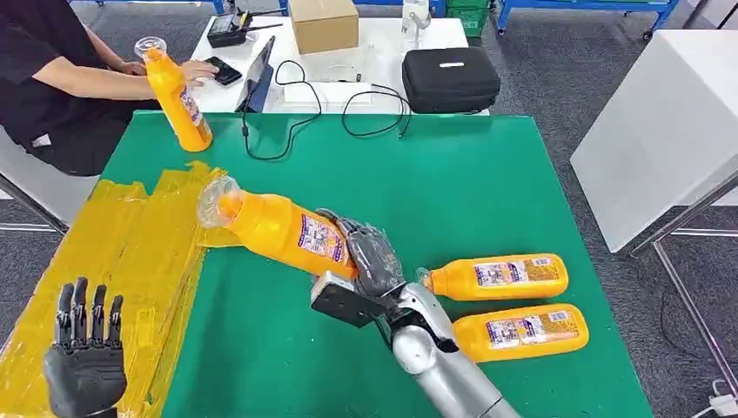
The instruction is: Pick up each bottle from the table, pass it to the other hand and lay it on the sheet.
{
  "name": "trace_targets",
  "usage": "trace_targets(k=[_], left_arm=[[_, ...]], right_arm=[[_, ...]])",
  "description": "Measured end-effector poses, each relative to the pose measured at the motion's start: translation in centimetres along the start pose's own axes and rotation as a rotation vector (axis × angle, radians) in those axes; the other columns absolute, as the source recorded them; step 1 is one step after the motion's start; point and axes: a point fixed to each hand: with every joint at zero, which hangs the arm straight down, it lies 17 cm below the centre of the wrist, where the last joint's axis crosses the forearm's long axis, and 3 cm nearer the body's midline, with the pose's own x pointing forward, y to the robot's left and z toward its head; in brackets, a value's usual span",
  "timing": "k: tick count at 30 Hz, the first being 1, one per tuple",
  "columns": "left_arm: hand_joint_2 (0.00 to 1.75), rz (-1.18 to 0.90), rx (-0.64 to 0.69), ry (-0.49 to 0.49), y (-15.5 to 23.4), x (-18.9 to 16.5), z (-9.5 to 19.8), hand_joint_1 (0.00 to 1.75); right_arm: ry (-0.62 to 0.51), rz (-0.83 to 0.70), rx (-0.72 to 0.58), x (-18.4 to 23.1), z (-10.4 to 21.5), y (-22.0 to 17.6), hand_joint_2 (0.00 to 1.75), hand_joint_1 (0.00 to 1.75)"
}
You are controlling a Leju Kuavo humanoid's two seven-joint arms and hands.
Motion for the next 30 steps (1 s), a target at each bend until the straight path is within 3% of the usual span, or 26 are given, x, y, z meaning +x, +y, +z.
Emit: trace_targets(k=[16, 27, 30], left_arm=[[1.75, 0.028, -0.012, 0.000, -1.4, 0.1, 0.8, 0.00], [1.75, 0.100, -0.184, 0.048, -8.0, -2.2, 1.7, 0.00], [1.75, 0.111, -0.190, 0.047, -8.7, -2.3, 1.7, 0.00]], right_arm=[[-0.068, -0.023, -0.060, 3.0, 0.3, -2.0, 1.75, 1.75], [-0.088, -0.080, -0.062, 4.2, -0.3, -1.7, 1.75, 1.75], [-0.090, -0.101, -0.006, 4.9, -0.8, 0.0, 1.75, 1.75]])
